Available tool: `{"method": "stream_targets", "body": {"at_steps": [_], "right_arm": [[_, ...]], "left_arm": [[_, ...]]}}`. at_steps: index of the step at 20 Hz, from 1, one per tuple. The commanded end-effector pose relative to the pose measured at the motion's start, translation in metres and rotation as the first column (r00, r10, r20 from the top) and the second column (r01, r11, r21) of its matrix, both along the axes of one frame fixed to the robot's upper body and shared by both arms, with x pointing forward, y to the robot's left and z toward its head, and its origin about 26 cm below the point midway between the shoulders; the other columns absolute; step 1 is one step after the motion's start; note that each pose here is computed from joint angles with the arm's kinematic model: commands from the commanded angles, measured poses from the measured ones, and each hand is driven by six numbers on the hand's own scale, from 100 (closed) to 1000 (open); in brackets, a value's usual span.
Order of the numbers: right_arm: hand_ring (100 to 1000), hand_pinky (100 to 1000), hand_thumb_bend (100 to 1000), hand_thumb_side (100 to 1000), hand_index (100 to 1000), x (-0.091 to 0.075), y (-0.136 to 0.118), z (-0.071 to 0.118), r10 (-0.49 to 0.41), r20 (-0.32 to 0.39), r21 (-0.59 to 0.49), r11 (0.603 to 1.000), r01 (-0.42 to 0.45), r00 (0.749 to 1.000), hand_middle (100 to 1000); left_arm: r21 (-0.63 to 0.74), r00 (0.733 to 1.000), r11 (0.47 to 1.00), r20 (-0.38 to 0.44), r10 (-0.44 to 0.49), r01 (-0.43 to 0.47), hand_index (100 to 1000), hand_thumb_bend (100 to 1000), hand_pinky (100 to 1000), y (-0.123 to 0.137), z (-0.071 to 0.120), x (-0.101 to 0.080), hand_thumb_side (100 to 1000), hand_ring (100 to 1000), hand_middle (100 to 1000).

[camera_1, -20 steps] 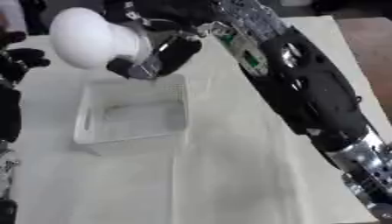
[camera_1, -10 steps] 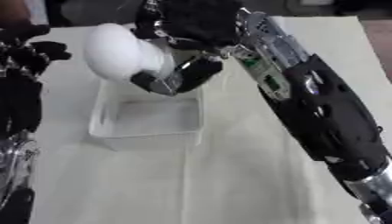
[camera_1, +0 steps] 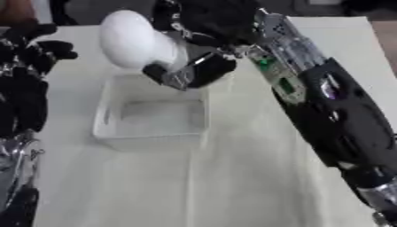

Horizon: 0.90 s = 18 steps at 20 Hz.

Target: Pick up objects on the table and place them in the box.

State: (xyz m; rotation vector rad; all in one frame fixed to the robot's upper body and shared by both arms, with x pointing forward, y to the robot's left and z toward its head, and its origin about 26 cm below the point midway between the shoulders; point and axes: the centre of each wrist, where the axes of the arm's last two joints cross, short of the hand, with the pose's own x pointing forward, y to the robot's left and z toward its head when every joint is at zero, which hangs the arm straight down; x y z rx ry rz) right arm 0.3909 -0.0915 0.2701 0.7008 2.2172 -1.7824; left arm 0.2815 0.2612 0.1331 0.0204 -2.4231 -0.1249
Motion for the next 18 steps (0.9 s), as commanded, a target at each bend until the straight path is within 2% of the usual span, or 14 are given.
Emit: {"method": "stream_targets", "body": {"at_steps": [1, 2, 3, 6, 18], "right_arm": [[954, 930, 183, 1000, 1000, 0.0028, -0.0044, 0.0025, -0.056, 0.011, -0.091, 0.994, 0.057, 0.998, 1000], [995, 986, 210, 1000, 1000, 0.004, -0.0042, 0.0005, -0.072, 0.007, -0.143, 0.987, 0.072, 0.997, 1000], [1000, 1000, 251, 1000, 1000, 0.0046, -0.0042, 0.0, -0.082, 0.003, -0.18, 0.98, 0.082, 0.997, 1000], [1000, 1000, 245, 1000, 1000, 0.0053, -0.0057, 0.0007, -0.101, -0.013, -0.24, 0.966, 0.095, 0.995, 1000], [1000, 1000, 233, 1000, 1000, 0.0012, -0.0061, 0.0076, -0.105, -0.027, -0.24, 0.966, 0.096, 0.994, 1000]], "left_arm": [[0.011, 1.0, 1.0, 0.024, 0.001, -0.001, 851, 100, 638, 0.0008, 0.0069, -0.0002, 1000, 674, 720], [0.01, 1.0, 1.0, 0.023, 0.001, -0.002, 851, 100, 638, 0.0009, 0.0067, -0.0003, 1000, 674, 720], [0.01, 1.0, 1.0, 0.023, 0.002, -0.002, 851, 100, 638, 0.001, 0.0065, -0.0003, 1000, 674, 720], [0.009, 1.0, 1.0, 0.022, 0.006, -0.006, 851, 100, 638, 0.0013, 0.0061, -0.0004, 1000, 674, 720], [0.008, 1.0, 1.0, 0.024, 0.01, -0.01, 851, 100, 640, 0.0015, 0.0066, 0.0, 1000, 666, 719]]}}
